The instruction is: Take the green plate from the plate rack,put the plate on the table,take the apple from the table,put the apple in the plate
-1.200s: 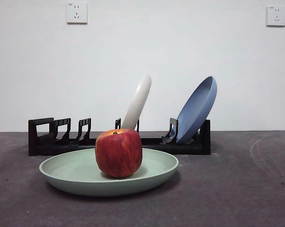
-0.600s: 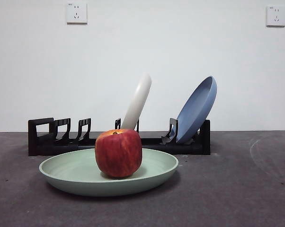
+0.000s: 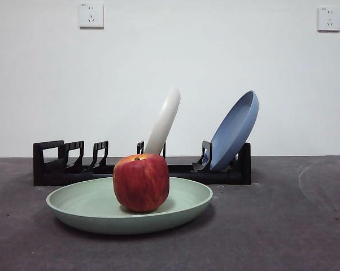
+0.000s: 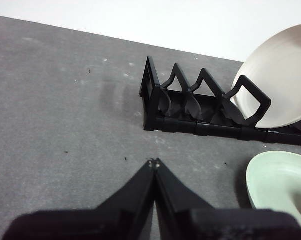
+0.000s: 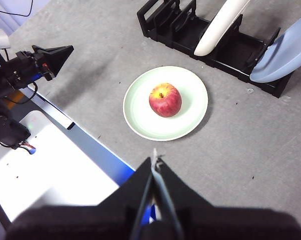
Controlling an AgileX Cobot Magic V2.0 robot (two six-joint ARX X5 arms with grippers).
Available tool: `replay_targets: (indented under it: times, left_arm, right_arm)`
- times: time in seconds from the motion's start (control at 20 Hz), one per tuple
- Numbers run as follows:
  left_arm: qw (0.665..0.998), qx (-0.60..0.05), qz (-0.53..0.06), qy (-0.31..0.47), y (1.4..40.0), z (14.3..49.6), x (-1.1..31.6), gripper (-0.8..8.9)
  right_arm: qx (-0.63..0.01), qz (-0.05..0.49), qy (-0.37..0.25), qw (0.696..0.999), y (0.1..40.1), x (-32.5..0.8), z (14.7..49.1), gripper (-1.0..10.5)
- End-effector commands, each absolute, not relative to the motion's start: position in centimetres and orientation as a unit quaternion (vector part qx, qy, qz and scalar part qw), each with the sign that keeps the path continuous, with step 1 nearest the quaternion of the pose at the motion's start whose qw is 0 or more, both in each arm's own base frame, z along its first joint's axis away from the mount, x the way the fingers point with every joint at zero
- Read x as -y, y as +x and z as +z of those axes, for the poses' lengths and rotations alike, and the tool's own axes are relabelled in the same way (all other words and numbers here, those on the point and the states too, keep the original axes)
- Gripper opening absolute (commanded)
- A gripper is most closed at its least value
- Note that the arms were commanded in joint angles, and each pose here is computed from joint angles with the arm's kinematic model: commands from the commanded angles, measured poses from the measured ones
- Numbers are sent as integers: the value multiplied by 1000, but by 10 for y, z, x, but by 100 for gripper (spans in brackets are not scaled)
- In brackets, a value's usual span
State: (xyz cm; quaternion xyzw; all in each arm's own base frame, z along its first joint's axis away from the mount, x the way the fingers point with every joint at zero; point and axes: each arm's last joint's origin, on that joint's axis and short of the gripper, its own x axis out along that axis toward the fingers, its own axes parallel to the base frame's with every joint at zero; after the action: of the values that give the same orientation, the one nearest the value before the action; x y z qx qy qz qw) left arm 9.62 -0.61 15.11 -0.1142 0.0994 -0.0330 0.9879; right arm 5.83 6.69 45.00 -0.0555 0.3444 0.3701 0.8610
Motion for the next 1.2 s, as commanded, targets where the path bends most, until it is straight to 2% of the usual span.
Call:
replay_targets:
  times: [0.05, 0.5, 0.65, 0.8, 0.95, 1.2]
  left_arm:
    - [989, -101, -30, -107, 97, 149, 6, -4]
    - [987, -117, -28, -107, 98, 146, 6, -4]
    - [987, -118, -28, -107, 99, 146, 6, -4]
    - [987, -118, -28, -107, 99, 146, 6, -4]
    - [987, -118, -28, -107, 99, 146, 6, -4]
    - [987, -118, -28, -107, 99, 146, 6, -4]
  right_arm:
    - [-360, 365, -58, 857, 58, -66, 446, 1]
    - [-353, 358, -71, 861, 58, -66, 446, 1]
    - [-288, 280, -125, 907, 69, -67, 449, 1]
    - [-211, 240, -157, 934, 93, -75, 439, 1]
    - [-198, 193, -144, 950, 126, -71, 403, 1]
    - [-200, 168, -66, 963, 160, -37, 301, 1]
